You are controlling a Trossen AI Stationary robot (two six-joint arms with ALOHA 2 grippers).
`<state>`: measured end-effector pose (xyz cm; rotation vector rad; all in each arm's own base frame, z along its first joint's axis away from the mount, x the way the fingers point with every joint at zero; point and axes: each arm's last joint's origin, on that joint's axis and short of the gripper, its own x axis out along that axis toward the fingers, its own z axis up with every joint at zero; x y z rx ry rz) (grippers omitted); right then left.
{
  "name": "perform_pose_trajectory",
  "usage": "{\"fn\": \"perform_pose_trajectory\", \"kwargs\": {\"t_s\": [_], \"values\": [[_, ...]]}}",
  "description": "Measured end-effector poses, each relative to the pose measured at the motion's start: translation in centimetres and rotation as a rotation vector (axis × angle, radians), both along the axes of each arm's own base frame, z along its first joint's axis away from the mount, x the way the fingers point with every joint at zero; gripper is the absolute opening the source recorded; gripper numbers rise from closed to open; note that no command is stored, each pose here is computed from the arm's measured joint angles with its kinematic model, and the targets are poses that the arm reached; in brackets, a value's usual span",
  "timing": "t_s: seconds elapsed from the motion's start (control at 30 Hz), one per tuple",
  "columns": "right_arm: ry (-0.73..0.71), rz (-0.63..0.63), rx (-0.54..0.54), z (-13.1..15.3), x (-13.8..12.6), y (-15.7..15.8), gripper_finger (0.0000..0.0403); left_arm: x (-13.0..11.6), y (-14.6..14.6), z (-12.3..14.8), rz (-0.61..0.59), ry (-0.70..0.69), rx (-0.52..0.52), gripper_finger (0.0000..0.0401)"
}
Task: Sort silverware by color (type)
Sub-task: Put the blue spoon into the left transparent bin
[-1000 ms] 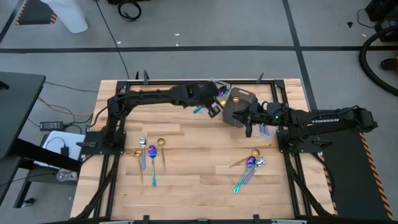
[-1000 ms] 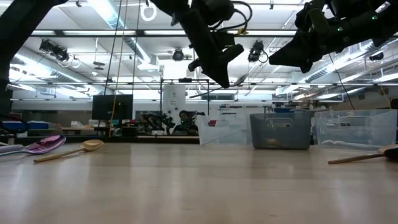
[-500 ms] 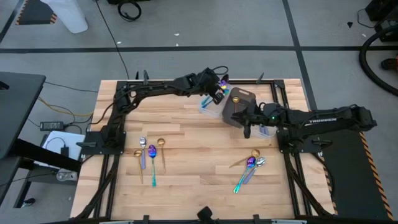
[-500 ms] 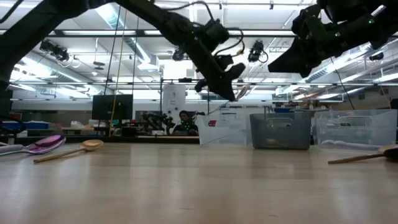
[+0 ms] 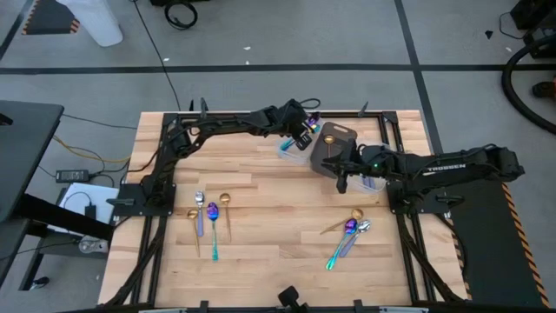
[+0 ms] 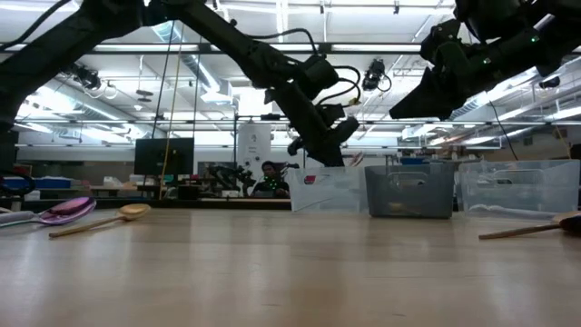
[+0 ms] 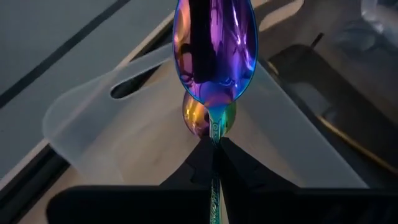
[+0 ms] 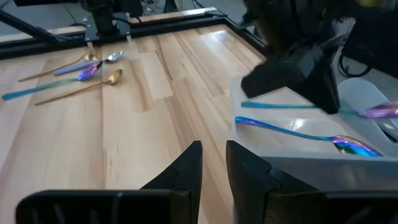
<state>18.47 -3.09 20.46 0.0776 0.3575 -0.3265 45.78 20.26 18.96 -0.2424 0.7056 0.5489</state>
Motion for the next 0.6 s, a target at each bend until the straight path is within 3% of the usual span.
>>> {"fn": "perform_pose_trajectory", "kwargs": {"t_s": [0.43,0.6], "values": [[0.002,0.004,0.002,-0.03,0.01,0.01,0.0082,0.23,-0.50,-0.12,-0.007,0.005,0.006,0.0036],[0.002,0.006,0.003,-0.03,0.01,0.02,0.0082,0.13,-0.54,-0.24,-0.001,0.018,-0.005,0.0062]]}}
